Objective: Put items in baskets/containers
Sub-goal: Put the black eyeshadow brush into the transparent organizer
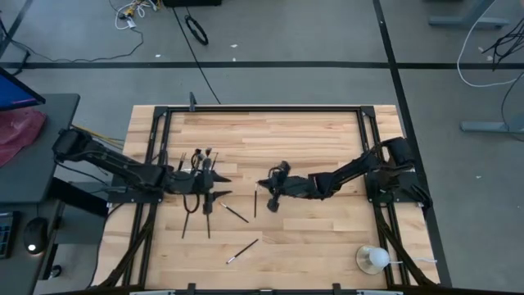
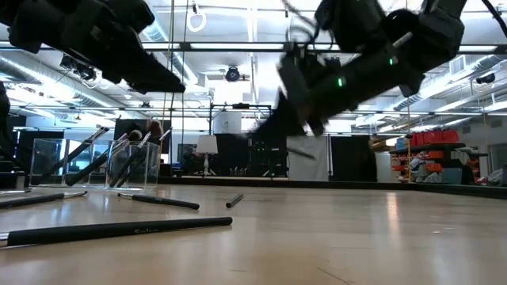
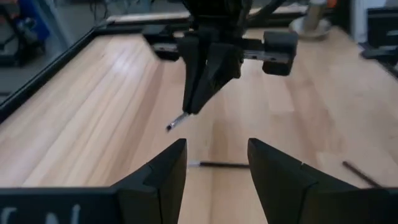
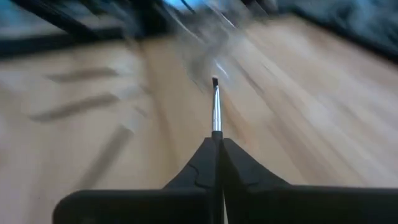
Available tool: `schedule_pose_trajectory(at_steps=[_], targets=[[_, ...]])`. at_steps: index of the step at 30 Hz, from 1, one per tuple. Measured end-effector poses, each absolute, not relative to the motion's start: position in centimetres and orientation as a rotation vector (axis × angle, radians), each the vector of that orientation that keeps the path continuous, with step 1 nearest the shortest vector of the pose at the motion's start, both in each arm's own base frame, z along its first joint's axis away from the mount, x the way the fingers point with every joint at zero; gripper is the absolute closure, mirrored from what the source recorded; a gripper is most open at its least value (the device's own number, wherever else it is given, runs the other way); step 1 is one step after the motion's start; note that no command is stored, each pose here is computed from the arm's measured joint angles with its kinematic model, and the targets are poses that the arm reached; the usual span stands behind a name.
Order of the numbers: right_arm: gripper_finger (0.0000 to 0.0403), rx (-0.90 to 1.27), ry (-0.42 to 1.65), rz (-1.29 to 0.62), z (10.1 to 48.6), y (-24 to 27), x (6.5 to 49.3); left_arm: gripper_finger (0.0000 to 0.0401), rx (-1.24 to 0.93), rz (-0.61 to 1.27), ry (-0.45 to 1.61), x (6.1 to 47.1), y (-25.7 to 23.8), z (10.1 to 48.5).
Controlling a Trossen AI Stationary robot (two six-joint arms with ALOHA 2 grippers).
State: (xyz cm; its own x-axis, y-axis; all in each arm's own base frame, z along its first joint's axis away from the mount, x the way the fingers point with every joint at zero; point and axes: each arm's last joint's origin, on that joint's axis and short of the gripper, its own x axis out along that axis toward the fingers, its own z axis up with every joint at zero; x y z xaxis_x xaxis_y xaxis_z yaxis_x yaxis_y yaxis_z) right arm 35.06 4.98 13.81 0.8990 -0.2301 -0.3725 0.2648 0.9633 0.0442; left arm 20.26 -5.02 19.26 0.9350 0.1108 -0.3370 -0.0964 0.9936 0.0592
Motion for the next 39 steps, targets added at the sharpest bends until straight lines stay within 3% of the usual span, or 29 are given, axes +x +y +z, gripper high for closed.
schedule_pose_trajectory(at_steps=[9,16,21,26,36,39], targets=[[0.0397,0.037,-0.058,0.083,18.2,8.2,35.4,0.0224,0.098,-0.053,0.166,22.5,-6.6,19.1],[0.0397,0.026,-0.096,0.116,18.6,8.6,35.3,0.0187,0.107,-0.156,-0.080,23.6,-7.2,20.1],[0.0397,0.027,-0.098,0.116,18.6,8.6,35.3,0.0173,0.098,-0.148,-0.120,24.2,-7.3,20.1],[0.0397,0.026,-0.100,0.113,18.6,8.6,35.3,0.0221,0.099,-0.148,-0.118,25.2,-7.6,20.2],[0.0397,0.021,-0.088,0.118,18.5,8.7,35.3,0.0377,0.127,-0.144,-0.112,25.8,-7.8,20.0],[0.0392,0.027,-0.069,0.118,18.4,8.7,35.3,0.0383,0.133,-0.146,-0.096,25.8,-7.8,19.9]])
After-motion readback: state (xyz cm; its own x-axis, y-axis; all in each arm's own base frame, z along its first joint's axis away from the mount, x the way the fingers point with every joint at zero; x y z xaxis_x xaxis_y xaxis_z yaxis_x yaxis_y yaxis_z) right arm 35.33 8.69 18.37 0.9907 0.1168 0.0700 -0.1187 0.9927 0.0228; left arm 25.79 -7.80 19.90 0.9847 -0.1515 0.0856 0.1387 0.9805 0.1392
